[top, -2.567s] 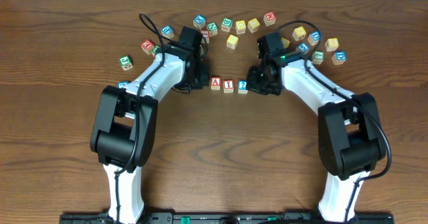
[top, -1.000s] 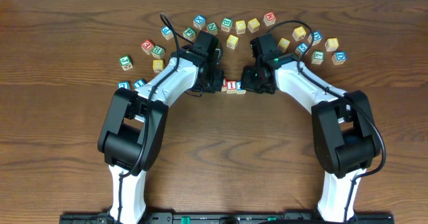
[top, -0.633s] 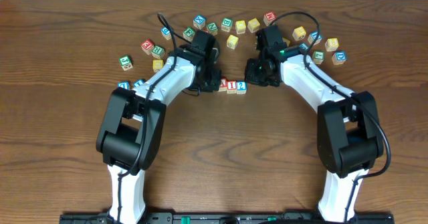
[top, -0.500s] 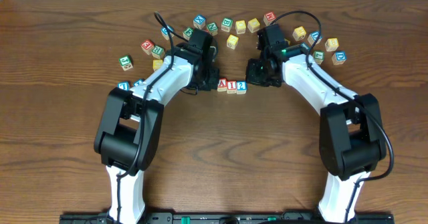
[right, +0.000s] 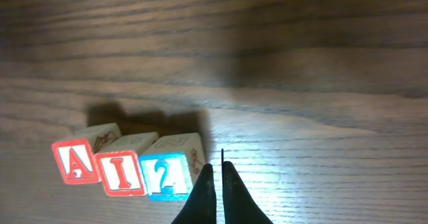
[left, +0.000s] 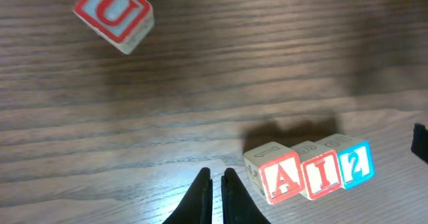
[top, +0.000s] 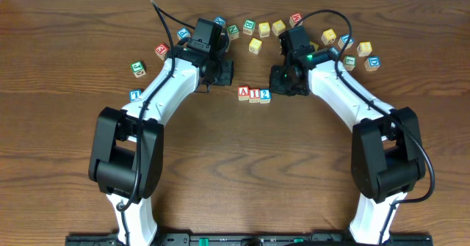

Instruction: Spell out AI2

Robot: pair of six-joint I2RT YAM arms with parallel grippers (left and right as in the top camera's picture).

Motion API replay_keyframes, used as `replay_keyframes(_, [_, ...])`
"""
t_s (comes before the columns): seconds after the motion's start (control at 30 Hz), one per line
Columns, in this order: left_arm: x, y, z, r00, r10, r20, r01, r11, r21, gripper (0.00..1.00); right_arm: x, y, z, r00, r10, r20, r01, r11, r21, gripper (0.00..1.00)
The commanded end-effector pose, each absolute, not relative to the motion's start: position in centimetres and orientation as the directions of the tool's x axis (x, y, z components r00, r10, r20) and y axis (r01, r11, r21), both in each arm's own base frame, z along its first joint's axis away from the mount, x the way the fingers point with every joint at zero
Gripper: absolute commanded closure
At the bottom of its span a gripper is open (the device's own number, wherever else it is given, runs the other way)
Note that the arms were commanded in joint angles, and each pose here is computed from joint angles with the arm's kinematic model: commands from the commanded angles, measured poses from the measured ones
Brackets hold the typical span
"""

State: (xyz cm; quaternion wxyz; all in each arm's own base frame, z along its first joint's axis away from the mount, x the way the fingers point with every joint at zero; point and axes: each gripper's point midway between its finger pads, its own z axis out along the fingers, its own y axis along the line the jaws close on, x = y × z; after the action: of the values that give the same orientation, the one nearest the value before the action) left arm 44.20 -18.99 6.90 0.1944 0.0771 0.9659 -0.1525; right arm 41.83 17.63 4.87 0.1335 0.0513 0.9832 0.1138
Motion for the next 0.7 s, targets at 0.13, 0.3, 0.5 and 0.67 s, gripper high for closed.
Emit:
replay_keyframes(0.13, [46.4, -13.1, 6.9, -0.906, -0.043, -0.421, 0.034, 0.984, -0.173, 0.92, 41.1, 20.9, 7.7, -0.945, 0.032, -0.324, -0.049, 0.97, 0.24, 0.99])
replay_keyframes(0.3, [46.8, -10.3, 6.8, -0.904, -0.154, -0.4, -0.08, 0.978, -0.195, 0.92, 40.1, 22.9, 7.7, -0.945, -0.014, -0.327, -0.097, 0.966, 0.239, 0.99])
replay_keyframes(0.5, [46.9, -10.0, 6.8, -0.903, -0.158, -0.4, -0.085, 0.977, -0.194, 0.93, 38.8, 24.6, 6.7, -0.95, -0.059, -0.308, -0.132, 0.967, 0.22, 0.99])
replay_keyframes(0.67, [46.8, -10.0, 6.7, -0.904, -0.158, -0.398, -0.086, 0.977, -0.194, 0.92, 38.1, 25.1, 5.4, -0.957, -0.078, -0.28, -0.139, 0.968, 0.207, 0.99])
